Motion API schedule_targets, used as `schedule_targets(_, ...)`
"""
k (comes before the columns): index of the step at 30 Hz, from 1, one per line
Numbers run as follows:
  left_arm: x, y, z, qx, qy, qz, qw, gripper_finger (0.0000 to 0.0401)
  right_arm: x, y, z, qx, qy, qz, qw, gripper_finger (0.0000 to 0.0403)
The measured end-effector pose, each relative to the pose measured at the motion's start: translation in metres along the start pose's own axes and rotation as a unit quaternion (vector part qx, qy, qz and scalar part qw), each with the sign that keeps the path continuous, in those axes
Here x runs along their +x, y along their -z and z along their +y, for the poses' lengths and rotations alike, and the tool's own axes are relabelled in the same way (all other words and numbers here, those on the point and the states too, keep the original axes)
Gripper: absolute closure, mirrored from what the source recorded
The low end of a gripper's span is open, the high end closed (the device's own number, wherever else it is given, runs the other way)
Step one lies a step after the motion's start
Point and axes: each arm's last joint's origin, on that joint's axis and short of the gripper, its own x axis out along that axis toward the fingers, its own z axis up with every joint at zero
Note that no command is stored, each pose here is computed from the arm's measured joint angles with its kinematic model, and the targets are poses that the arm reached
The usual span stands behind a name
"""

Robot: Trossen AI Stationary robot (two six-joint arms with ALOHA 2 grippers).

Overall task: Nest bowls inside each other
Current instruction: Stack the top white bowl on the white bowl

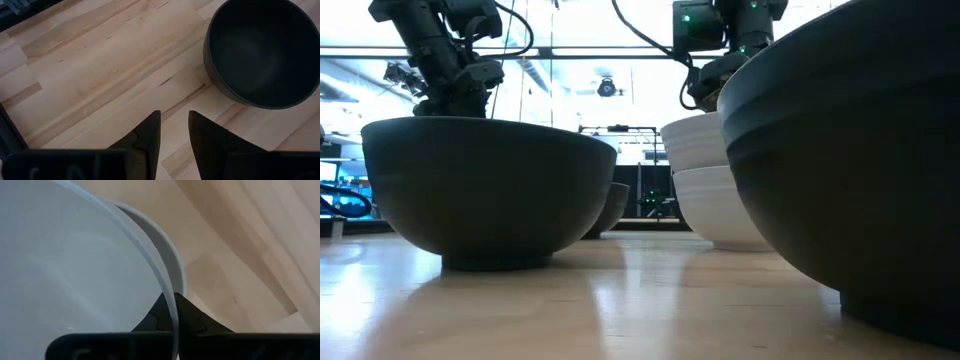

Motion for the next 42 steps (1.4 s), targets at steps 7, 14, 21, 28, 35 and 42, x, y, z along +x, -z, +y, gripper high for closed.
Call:
schedule_targets(7, 0.0, 0.0, 0.0, 0.0, 0.0, 0.0, 1.0, 0.0294, 0.021, 0.006, -0.002, -0.003, -0.006, 0.022, 1.0, 0.0401)
schedule_targets(14, 0.0, 0.0, 0.0, 0.0, 0.0, 0.0, 1.0, 0.0294, 0.036, 0.009, -0.002, -0.004, -0.026, 0.031, 0.999, 0.0401)
schedule_targets(21, 0.0, 0.0, 0.0, 0.0, 0.0, 0.0, 1.0, 0.0294, 0.037, 0.009, -0.002, -0.002, -0.03, 0.029, 0.999, 0.0387)
schedule_targets(28, 0.0, 0.0, 0.0, 0.0, 0.0, 0.0, 1.0, 0.0294, 0.036, 0.009, -0.002, -0.003, -0.033, 0.028, 0.999, 0.0352)
schedule_targets(35, 0.0, 0.0, 0.0, 0.0, 0.0, 0.0, 1.0, 0.0294, 0.027, 0.013, -0.003, 0.004, -0.04, 0.025, 0.999, 0.0315)
schedule_targets(42, 0.0, 0.0, 0.0, 0.0, 0.0, 0.0, 1.0, 0.0294, 0.008, 0.023, -0.008, 0.016, -0.052, 0.011, 0.998, 0.029)
